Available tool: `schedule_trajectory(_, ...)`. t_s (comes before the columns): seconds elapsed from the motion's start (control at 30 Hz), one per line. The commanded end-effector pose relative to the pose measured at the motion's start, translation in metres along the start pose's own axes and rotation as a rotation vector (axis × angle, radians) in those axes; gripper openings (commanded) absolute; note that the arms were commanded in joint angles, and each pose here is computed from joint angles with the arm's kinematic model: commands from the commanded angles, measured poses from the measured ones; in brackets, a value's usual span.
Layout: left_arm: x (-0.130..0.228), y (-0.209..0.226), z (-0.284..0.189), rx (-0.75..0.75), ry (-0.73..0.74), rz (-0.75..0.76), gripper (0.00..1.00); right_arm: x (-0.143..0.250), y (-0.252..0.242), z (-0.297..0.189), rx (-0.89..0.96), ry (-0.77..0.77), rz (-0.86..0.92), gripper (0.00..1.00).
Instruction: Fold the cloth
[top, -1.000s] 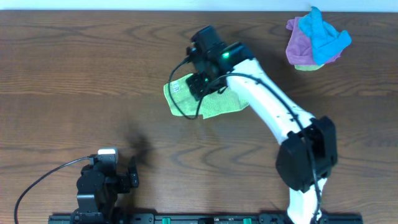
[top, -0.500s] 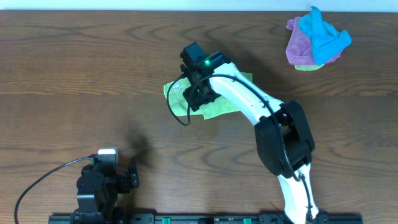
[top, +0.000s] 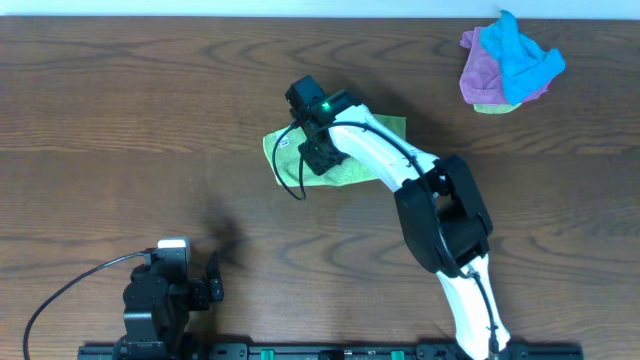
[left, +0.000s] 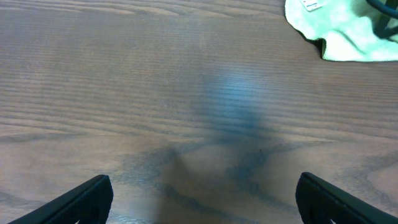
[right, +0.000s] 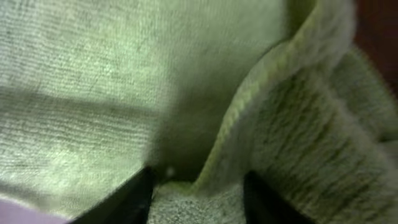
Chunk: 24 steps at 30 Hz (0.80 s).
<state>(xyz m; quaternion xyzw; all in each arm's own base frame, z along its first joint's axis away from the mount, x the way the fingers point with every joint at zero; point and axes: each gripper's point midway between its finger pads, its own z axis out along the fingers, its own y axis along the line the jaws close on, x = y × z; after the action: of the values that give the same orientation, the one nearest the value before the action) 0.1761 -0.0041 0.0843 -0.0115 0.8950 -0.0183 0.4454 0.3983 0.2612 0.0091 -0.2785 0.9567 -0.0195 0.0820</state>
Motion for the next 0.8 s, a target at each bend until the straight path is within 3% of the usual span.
schedule_trajectory(0.0,0.002,-0.001,0.002,0.006,0.000,-0.008,0.96,-0.004,-0.009,-0.004,0.078,-0.017,-0.012,0.25)
schedule_trajectory(0.1,0.002,-0.001,0.002,0.006,0.000,-0.008,0.95,-0.005,-0.014,-0.005,0.107,-0.019,-0.012,0.01)
schedule_trajectory(0.33,0.002,-0.001,0.002,0.006,0.001,-0.008,0.95,-0.022,-0.016,-0.035,0.129,-0.098,-0.009,0.01)
schedule_trajectory(0.5,0.002,-0.001,0.002,0.007,0.000,-0.008,0.95,-0.068,-0.025,-0.084,0.194,-0.286,-0.008,0.01)
schedule_trajectory(0.77,0.002,-0.001,0.002,0.007,0.001,-0.040,0.95,-0.129,-0.027,-0.116,0.212,-0.547,-0.007,0.01)
